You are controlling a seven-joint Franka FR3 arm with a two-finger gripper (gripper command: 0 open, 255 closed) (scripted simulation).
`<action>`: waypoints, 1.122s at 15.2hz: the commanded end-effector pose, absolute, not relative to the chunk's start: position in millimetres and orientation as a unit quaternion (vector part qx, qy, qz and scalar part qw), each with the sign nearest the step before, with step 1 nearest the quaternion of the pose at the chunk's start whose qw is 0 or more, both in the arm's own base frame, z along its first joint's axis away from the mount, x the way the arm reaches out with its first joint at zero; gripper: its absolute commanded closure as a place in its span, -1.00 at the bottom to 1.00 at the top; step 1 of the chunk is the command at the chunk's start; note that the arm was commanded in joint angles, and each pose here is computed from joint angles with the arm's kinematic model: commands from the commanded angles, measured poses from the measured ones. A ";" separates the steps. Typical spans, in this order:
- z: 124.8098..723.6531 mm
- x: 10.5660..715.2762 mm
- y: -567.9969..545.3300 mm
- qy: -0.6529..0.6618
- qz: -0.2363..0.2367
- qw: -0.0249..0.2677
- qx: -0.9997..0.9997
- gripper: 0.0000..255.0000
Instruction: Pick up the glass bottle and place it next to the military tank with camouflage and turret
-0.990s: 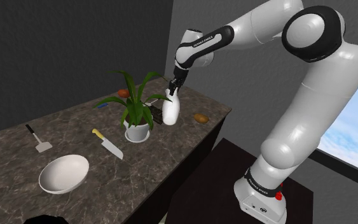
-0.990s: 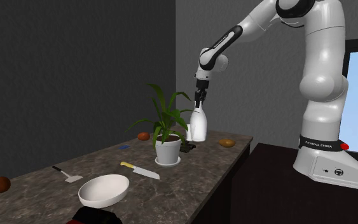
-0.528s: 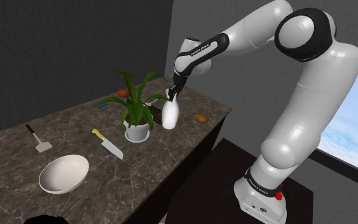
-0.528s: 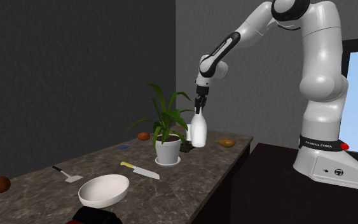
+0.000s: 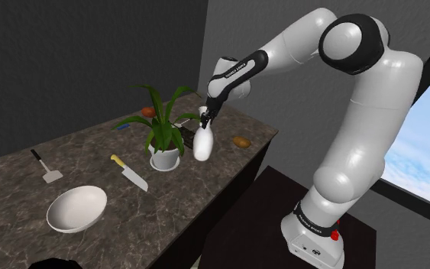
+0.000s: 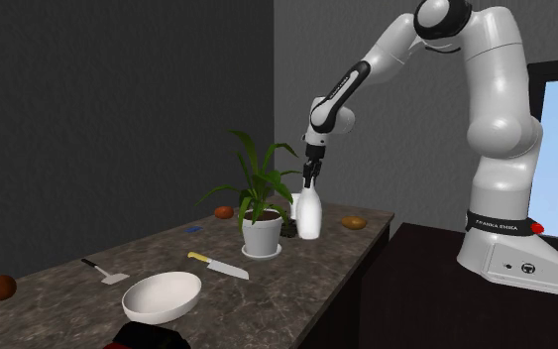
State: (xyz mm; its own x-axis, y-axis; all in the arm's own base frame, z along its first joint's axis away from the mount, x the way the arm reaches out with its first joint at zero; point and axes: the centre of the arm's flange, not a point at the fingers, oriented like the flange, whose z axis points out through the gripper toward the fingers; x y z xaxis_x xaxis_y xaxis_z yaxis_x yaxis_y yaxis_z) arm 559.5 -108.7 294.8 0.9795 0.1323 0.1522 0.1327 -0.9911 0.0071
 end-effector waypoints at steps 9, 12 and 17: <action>250.1 559.7 -108.8 -0.067 -0.077 0.001 -0.995 1.00; 250.1 559.7 -108.8 -0.067 -0.077 0.001 -0.995 1.00; 250.1 559.7 -108.7 -0.067 -0.077 0.001 -0.995 -1.00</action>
